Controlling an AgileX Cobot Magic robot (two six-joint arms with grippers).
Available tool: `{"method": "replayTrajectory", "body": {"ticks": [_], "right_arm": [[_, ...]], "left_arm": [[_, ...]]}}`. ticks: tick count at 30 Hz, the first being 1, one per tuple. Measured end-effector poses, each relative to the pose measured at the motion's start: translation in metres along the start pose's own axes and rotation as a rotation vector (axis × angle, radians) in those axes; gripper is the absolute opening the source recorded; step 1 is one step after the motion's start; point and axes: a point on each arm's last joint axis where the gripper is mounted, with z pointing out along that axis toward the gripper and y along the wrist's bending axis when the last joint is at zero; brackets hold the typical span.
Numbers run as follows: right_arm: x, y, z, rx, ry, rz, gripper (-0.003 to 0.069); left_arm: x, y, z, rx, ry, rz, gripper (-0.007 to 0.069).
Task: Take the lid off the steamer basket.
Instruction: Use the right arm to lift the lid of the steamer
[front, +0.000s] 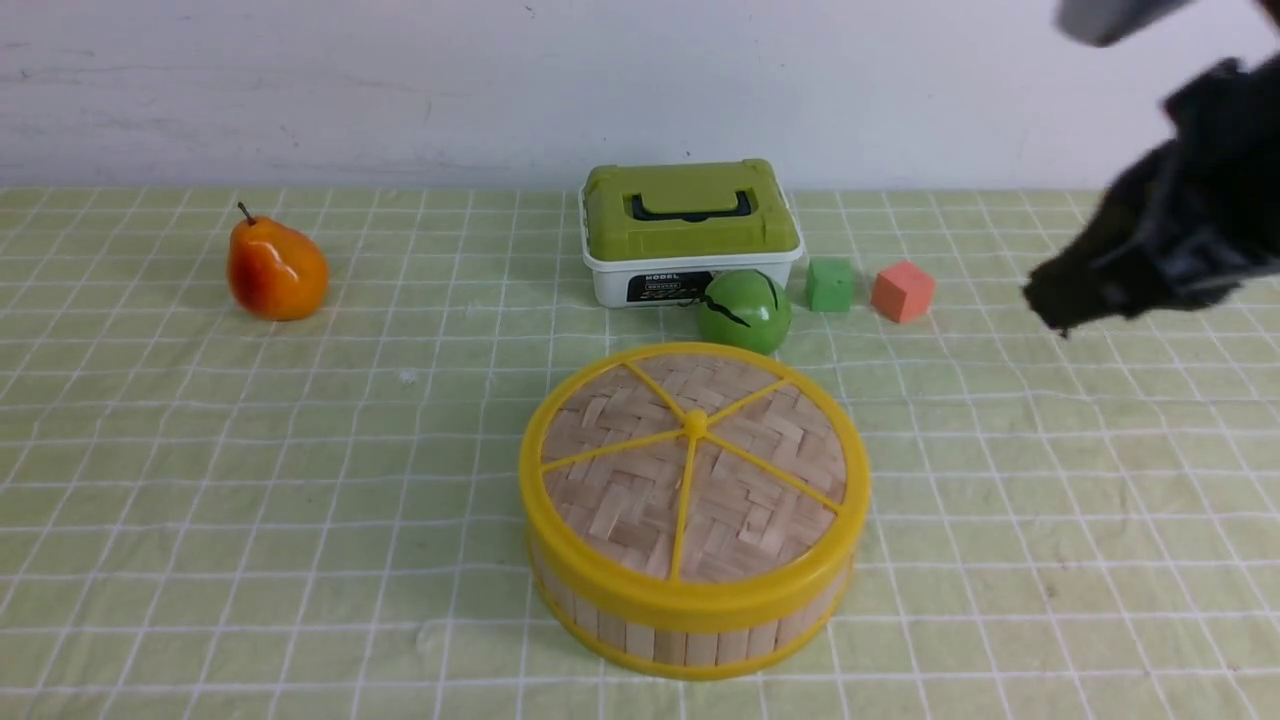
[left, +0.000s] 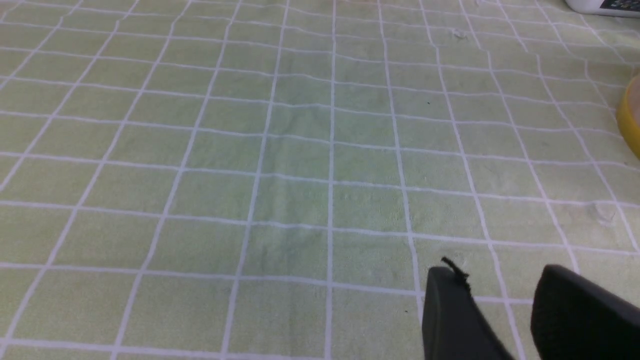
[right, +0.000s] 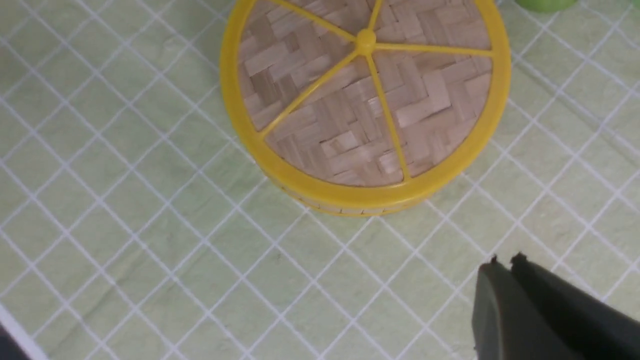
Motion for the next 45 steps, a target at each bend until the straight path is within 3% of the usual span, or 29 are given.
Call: {"method": "replayTrajectory", "body": {"ticks": [8, 13, 17, 18, 19, 21, 22, 23, 27, 32, 36, 43, 45], "right_arm": [[-0.056, 0.022, 0.078, -0.039, 0.084, -0.132, 0.0010], [-0.073, 0.026, 0.130, -0.042, 0.144, -0.163, 0.0055], [-0.076, 0.019, 0.169, -0.010, 0.201, -0.112, 0.0172], [-0.076, 0.019, 0.171, -0.010, 0.204, -0.108, 0.0172], [-0.074, 0.015, 0.183, 0.013, 0.229, -0.090, 0.0241], [-0.072, 0.012, 0.197, 0.036, 0.260, -0.079, 0.0325], [-0.071, 0.011, 0.198, 0.037, 0.263, -0.080, 0.0334], [-0.070, 0.010, 0.207, 0.040, 0.274, -0.075, 0.0395], [-0.069, 0.010, 0.223, 0.022, 0.269, -0.061, 0.0458], [-0.067, 0.011, 0.231, 0.002, 0.273, -0.049, 0.0444], [-0.066, 0.011, 0.237, -0.004, 0.284, -0.046, 0.0349], [-0.067, 0.012, 0.235, -0.014, 0.280, -0.041, 0.0078], [-0.068, 0.012, 0.233, -0.016, 0.280, -0.041, 0.0076]], "left_arm": [[0.000, 0.000, 0.000, 0.000, 0.000, 0.000, 0.0239], [0.000, 0.000, 0.000, 0.000, 0.000, 0.000, 0.0239], [0.000, 0.000, 0.000, 0.000, 0.000, 0.000, 0.0239], [0.000, 0.000, 0.000, 0.000, 0.000, 0.000, 0.0239], [0.000, 0.000, 0.000, 0.000, 0.000, 0.000, 0.0239], [0.000, 0.000, 0.000, 0.000, 0.000, 0.000, 0.0239], [0.000, 0.000, 0.000, 0.000, 0.000, 0.000, 0.0239], [0.000, 0.000, 0.000, 0.000, 0.000, 0.000, 0.0239], [0.000, 0.000, 0.000, 0.000, 0.000, 0.000, 0.0239], [0.000, 0.000, 0.000, 0.000, 0.000, 0.000, 0.0239], [0.000, 0.000, 0.000, 0.000, 0.000, 0.000, 0.0239], [0.000, 0.000, 0.000, 0.000, 0.000, 0.000, 0.0239], [0.000, 0.000, 0.000, 0.000, 0.000, 0.000, 0.0239]]}}
